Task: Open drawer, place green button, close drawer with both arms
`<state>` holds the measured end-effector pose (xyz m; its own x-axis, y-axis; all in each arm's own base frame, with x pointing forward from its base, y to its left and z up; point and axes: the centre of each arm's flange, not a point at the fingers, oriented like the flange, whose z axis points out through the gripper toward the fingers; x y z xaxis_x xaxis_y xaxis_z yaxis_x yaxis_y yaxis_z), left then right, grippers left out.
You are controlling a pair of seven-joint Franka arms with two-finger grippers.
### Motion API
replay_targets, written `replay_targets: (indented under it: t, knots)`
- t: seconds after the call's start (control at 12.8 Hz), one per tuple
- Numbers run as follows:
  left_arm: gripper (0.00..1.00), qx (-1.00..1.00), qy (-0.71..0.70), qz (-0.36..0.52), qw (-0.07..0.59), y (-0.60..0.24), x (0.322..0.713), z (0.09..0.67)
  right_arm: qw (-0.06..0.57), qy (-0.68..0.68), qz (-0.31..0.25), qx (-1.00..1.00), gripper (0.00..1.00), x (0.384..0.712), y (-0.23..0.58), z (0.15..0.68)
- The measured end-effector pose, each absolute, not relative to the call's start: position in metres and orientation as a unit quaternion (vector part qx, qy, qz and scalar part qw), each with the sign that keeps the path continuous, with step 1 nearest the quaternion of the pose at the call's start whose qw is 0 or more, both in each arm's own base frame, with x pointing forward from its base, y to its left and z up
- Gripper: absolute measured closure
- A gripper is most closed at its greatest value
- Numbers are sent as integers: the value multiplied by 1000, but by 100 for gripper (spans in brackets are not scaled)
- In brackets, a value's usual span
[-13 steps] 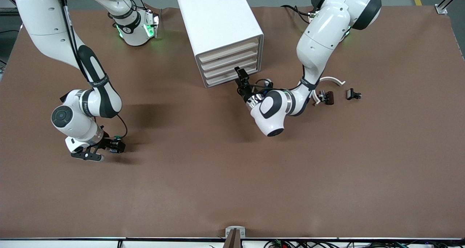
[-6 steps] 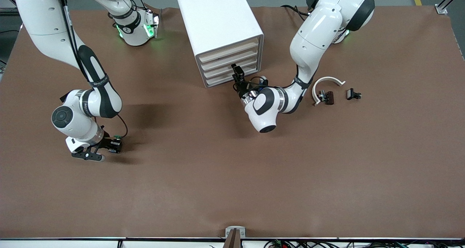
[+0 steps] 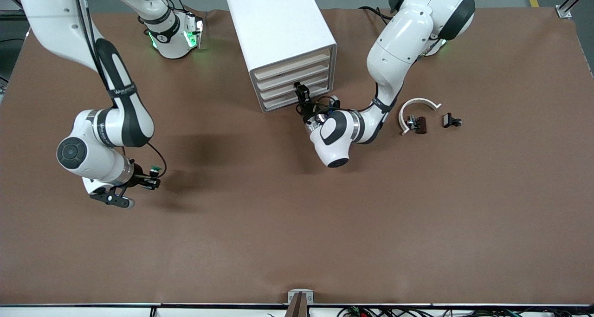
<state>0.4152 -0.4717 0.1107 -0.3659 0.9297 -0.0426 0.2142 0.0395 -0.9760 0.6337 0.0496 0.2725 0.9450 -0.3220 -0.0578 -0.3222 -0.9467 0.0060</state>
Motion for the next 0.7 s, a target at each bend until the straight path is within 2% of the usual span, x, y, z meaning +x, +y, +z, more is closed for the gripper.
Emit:
replay_targets:
  t: [0.08, 0.7]
  knots:
    - [86, -447, -635, 529, 343, -472, 415, 113, 0, 179, 35, -983, 59, 633, 68, 288]
    - [86, -443, -657, 519, 321, -456, 448, 119, -6, 256, 36, -966, 59, 624, 149, 310]
